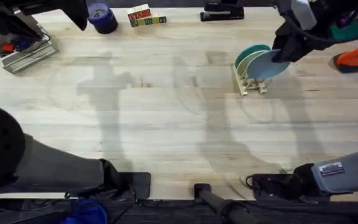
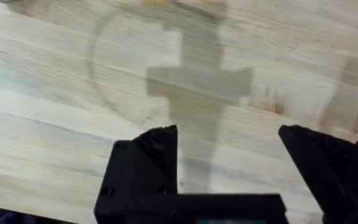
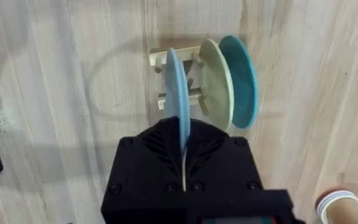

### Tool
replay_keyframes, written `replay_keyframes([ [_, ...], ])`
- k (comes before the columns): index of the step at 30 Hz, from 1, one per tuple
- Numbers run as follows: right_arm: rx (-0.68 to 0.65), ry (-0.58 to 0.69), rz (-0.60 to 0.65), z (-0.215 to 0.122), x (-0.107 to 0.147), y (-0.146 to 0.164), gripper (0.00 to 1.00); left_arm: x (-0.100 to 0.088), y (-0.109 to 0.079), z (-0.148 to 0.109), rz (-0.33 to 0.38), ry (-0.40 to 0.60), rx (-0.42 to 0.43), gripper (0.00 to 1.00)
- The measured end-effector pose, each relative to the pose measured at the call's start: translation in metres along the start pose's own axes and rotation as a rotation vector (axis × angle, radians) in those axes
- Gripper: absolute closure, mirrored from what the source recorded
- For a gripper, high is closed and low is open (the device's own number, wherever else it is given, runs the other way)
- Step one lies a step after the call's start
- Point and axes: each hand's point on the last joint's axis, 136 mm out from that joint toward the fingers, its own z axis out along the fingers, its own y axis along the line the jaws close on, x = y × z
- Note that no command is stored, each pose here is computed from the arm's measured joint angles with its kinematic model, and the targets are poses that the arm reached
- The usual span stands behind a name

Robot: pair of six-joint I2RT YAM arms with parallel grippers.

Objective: Pick up the plates from the table one by one and place each into a slot on the dish rack.

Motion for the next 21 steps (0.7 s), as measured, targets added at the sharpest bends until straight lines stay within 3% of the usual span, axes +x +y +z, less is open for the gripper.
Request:
replay_keyframes([
  [21, -0.014, 0.0, -0.057, 0.0062, 0.0013, -0.002, 0.971, 0.0, -0.0002, 0.0, 0.0, 0.0, 0.0, 0.006],
])
